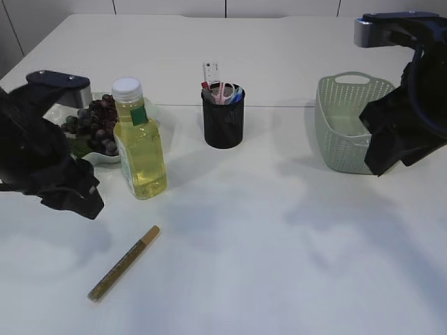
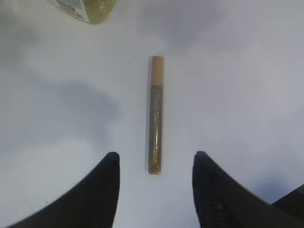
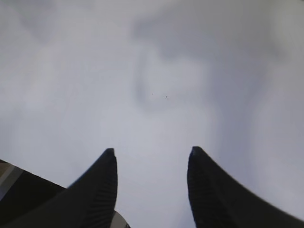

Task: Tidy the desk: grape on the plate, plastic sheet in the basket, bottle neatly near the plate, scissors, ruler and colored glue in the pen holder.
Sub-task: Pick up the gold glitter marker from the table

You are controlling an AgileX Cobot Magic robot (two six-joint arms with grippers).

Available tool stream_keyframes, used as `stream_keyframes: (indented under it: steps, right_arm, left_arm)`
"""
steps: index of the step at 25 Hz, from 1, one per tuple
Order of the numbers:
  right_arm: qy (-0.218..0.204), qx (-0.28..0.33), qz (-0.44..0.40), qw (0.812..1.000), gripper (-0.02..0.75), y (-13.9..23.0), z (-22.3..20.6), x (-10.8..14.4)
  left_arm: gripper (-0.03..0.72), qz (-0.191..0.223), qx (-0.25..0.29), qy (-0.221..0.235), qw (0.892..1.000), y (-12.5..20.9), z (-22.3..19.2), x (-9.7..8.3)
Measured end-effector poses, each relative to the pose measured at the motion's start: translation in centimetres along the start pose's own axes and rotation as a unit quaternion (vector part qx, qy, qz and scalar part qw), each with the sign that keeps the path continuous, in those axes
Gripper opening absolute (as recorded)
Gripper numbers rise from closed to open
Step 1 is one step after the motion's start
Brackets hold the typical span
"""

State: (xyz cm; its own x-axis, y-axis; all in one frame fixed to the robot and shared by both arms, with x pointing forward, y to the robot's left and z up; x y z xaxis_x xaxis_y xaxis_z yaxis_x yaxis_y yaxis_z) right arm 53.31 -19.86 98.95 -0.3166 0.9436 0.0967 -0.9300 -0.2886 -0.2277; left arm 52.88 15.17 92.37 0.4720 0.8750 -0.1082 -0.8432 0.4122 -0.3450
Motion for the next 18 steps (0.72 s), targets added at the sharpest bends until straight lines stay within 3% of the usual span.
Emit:
stream_keyframes:
  steps: [4,18]
  right_arm:
    - [-0.002,-0.001,-0.001,1.000,0.384,0.0,0.0,0.1]
    - [-0.010,-0.006,-0.004,1.000,0.384,-0.2,0.0,0.4]
  left_arm:
    - [0.417,0.003,0.040,0.000,0.999,0.8,-2.4,0.4]
    - [0.422,-0.016,0.156,0.013,0.988,4.3,-8.8,-0.4]
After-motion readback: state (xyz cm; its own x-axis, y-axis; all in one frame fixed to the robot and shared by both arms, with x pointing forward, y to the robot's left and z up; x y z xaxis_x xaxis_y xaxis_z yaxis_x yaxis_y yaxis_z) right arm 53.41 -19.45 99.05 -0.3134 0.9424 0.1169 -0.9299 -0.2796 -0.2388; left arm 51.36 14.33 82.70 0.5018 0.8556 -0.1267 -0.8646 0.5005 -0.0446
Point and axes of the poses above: a point on each arm's last joint axis where the gripper is mounted, z pointing back along that axis away from the gripper, x along the wrist's bending axis when the last joint is at zero, y = z × x, the point moved 10 cm from there along -z, pointing out along that axis toward the gripper, and after that the axes turned 2 degrees about -z, right-handed, at the moved point
